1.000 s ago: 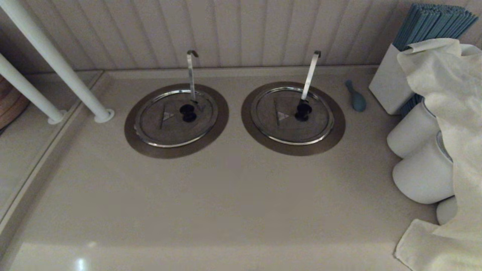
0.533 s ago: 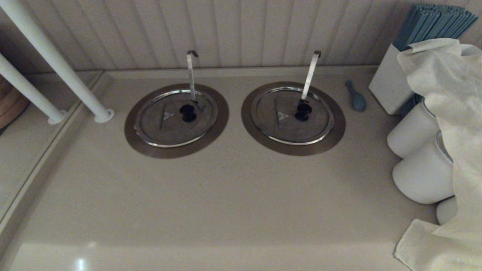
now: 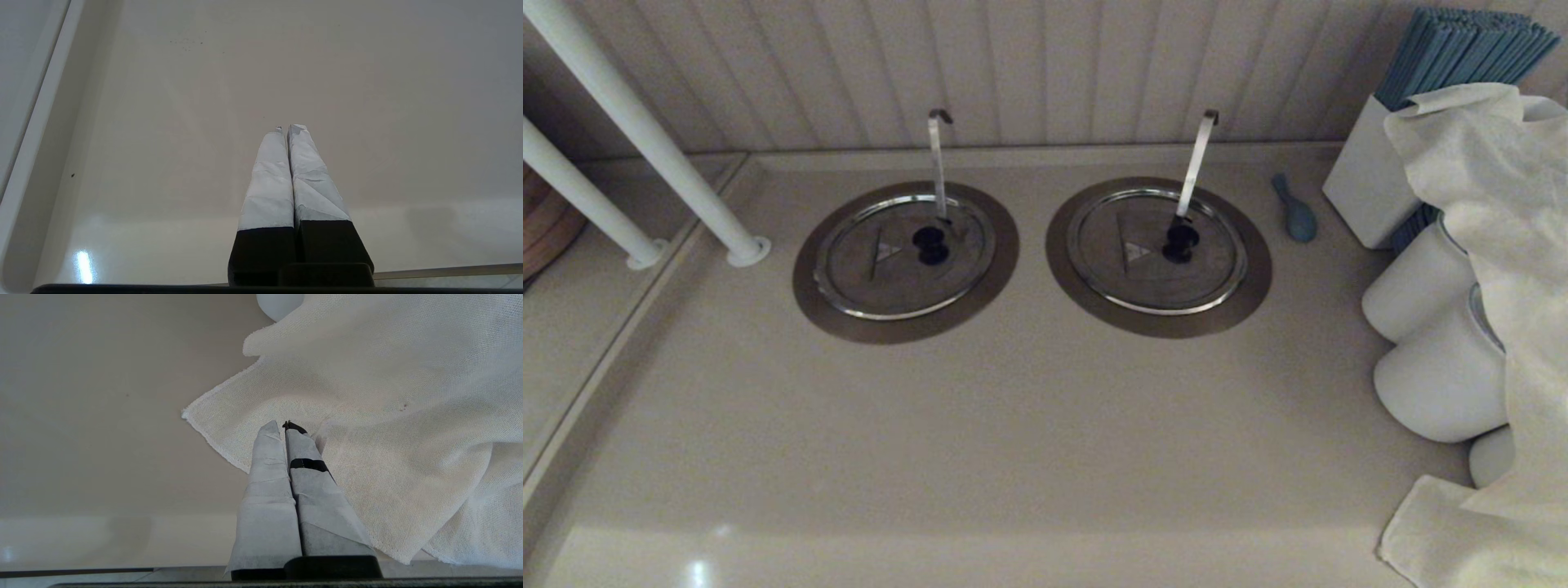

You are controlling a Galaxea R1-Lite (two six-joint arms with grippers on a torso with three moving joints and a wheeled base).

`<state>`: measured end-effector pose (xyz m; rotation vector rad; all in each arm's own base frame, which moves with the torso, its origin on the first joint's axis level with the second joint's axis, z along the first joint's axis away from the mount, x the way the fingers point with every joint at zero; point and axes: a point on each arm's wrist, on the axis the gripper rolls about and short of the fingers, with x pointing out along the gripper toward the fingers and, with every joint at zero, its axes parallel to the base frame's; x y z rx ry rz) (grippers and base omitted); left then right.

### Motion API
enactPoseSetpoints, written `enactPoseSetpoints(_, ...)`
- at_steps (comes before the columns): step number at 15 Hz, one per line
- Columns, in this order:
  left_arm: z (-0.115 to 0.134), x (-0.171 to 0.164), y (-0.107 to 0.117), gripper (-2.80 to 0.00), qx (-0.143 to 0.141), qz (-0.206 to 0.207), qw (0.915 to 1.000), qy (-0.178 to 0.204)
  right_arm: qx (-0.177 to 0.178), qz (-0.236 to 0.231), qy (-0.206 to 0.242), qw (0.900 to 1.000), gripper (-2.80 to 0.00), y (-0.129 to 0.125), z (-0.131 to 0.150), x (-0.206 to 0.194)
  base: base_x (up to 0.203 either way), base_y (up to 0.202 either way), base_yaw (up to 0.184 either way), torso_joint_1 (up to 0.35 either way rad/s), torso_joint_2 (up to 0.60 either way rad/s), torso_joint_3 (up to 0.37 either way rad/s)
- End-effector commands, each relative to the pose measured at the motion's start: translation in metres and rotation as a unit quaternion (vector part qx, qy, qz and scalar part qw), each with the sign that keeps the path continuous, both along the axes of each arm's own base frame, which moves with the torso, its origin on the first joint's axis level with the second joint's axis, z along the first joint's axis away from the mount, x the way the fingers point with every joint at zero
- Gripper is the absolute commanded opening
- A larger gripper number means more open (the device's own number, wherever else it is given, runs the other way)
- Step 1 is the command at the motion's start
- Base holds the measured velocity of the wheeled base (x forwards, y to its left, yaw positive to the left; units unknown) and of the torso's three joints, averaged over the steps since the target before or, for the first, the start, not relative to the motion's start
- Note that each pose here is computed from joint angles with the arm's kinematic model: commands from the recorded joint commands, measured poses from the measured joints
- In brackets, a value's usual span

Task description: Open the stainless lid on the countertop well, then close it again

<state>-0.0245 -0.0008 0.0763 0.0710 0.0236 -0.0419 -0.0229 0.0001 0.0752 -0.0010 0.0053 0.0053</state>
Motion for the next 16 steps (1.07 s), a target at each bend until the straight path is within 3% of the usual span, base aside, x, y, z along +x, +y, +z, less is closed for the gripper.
enactPoseSetpoints(1, 0.0001, 0.0003, 0.0000, -2.80, 0.000, 0.000, 1.0000, 0.002, 0.000, 0.001, 0.000, 1.000, -2.80, 0.0000, -0.0004, 0.0001, 0.000, 0.000, 0.000, 0.000, 0.00, 0.000)
enactPoseSetpoints(16, 0.0001, 0.0003, 0.0000, -2.80, 0.000, 0.000, 1.0000, 0.002, -0.001, 0.001, 0.000, 1.000, -2.80, 0.0001, 0.0001, -0.0001, 0.000, 0.000, 0.000, 0.000, 0.00, 0.000)
